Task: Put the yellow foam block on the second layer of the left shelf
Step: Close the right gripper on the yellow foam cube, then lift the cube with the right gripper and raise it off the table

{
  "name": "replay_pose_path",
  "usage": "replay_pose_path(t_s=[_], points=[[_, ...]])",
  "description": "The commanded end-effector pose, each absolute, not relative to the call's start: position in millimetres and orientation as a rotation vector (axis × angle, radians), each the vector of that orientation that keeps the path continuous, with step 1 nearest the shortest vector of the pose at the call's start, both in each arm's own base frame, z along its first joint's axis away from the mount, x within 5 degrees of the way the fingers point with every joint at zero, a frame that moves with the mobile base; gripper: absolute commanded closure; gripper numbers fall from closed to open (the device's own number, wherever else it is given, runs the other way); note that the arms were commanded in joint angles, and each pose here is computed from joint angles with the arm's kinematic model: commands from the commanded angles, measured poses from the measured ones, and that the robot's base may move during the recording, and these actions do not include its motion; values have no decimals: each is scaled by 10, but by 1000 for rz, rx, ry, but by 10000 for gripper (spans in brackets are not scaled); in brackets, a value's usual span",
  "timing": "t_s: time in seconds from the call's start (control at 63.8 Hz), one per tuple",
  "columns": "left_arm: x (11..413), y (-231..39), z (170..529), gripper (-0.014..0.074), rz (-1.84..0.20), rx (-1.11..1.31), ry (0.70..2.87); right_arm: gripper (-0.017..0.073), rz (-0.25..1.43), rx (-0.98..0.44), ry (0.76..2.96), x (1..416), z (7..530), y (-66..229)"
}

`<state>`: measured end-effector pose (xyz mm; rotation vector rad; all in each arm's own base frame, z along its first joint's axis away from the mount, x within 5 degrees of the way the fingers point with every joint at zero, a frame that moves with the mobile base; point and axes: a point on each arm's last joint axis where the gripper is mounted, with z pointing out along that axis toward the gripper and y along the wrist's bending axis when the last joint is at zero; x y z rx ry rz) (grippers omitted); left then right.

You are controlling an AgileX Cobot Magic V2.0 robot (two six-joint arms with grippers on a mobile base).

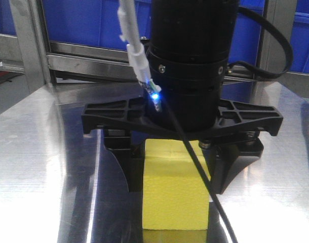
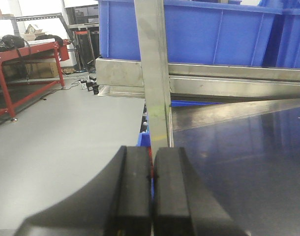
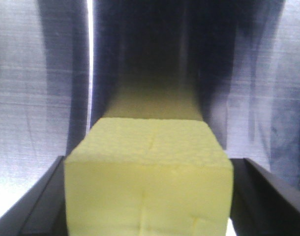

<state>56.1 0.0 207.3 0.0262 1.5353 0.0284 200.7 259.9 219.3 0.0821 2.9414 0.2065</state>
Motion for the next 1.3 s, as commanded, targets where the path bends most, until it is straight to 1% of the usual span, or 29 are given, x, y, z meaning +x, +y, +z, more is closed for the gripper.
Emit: replay_pose_path(t_s=[0.0,0.361,0.58,0.658,0.799,1.05,1.144,1.285], points=[[552,-2,2070,470,17,22,1459,-62,273,54,2891,2004,2378,2593],[552,-2,2070,470,17,22,1459,-58,262,22,2897,1979,2376,2603],[552,-2,2070,470,17,22,1459,81,256,17,2900,1974,2374,2601],[552,-2,2070,470,17,22,1459,97,252,16,2901,1974,2374,2599],[552,-2,2070,470,17,22,1459,96,249,13,2902,1973,2373,2597],[552,-2,2070,470,17,22,1459,96,255,-102,2864,2020,2463,2525],[552,-2,2070,470,17,22,1459,96,261,-141,2842,2088,2534,2429],[552,-2,2070,470,17,22,1459,96,261,-258,2815,2169,2602,2243]])
